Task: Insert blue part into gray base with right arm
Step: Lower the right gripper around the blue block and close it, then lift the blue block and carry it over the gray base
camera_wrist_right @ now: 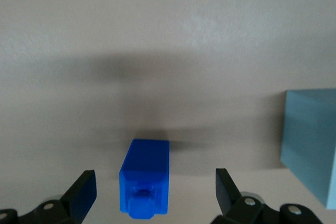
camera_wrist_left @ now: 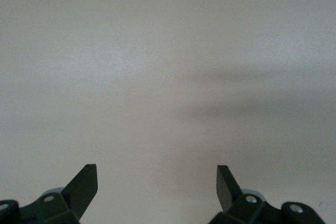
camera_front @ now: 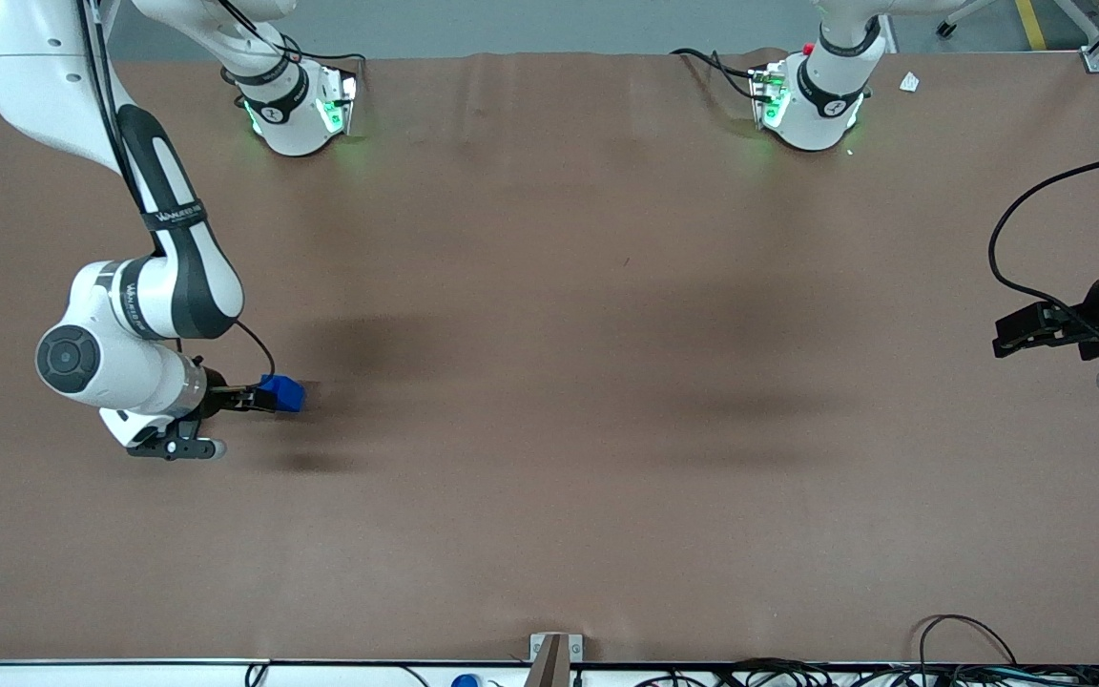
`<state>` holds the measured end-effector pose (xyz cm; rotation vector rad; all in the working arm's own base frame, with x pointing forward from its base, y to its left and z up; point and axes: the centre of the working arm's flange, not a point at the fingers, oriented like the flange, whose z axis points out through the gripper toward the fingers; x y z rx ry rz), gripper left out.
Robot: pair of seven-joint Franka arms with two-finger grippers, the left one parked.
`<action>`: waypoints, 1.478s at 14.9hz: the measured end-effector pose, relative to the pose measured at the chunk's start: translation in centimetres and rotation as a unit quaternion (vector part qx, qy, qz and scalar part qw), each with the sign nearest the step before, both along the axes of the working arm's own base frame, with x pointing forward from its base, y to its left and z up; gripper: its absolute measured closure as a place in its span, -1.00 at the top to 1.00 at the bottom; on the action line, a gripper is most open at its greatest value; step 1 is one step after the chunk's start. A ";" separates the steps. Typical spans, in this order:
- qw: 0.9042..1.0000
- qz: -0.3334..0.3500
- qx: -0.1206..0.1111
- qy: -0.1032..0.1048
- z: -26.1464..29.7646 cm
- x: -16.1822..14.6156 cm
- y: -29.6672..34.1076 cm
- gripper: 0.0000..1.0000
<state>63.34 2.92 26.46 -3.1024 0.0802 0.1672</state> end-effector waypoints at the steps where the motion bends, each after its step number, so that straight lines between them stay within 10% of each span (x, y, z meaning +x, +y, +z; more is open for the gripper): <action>1: 1.000 -0.001 0.001 0.003 -0.1 -0.3 0.0 1.00; 15: 1.000 -0.012 0.011 -0.027 -3.5 -3.9 1.0 0.99; 19: 0.999 -0.020 0.009 -0.037 -4.9 -4.9 0.9 0.73; 22: 0.998 -0.043 0.007 -0.034 -5.1 -5.2 1.8 0.08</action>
